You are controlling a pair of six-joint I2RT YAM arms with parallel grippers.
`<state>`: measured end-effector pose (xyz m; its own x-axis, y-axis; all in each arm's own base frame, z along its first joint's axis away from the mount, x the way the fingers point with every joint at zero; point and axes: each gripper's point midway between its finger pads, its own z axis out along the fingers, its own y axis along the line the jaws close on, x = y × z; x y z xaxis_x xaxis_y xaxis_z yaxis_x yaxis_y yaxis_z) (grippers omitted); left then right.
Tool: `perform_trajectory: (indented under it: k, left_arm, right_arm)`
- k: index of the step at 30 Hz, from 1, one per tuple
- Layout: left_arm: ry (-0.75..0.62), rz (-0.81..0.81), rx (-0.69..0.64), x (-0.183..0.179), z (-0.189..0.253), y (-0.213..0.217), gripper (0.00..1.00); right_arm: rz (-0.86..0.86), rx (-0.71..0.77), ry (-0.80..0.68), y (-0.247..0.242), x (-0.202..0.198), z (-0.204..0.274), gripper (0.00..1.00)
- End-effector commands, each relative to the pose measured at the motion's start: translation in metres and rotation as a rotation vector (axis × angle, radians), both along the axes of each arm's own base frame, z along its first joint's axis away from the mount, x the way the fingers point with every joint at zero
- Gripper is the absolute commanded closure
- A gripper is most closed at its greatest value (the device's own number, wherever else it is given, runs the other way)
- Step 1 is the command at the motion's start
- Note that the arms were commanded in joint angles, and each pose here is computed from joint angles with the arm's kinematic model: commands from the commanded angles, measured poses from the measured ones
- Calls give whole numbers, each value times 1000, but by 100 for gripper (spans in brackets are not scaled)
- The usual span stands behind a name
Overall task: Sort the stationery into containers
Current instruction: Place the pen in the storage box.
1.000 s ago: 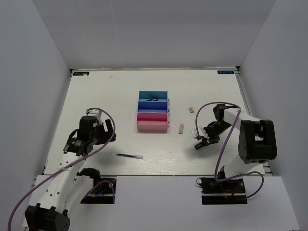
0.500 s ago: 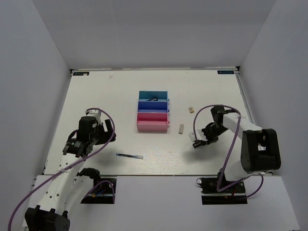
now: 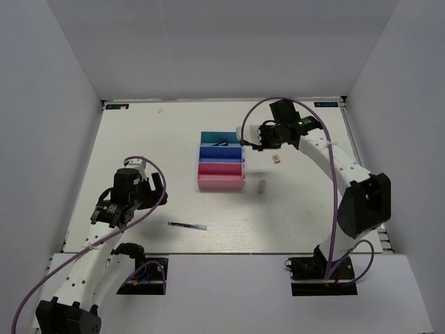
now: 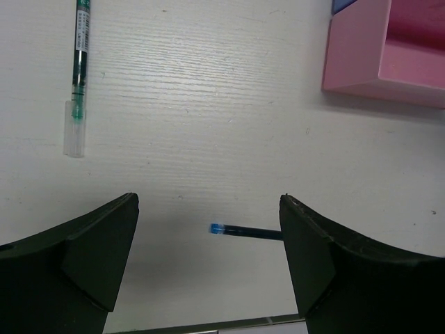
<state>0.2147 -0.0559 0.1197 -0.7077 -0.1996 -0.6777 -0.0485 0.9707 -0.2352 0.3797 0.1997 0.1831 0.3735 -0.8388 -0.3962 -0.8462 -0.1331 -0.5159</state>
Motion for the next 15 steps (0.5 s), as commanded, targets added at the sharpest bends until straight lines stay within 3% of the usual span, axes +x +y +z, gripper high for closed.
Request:
perform_trajectory:
  k: [1, 10, 15]
  left_arm:
    - [-6, -4, -9, 0, 0, -1, 8]
    - [2, 4, 0, 0, -2, 1, 8]
    - [-8, 15, 13, 1, 0, 5, 8]
  right_arm:
    - [-146, 63, -91, 33, 34, 21, 100]
    - [-94, 6, -298, 106, 72, 14, 100]
    - [-103, -30, -310, 123, 88, -3, 100]
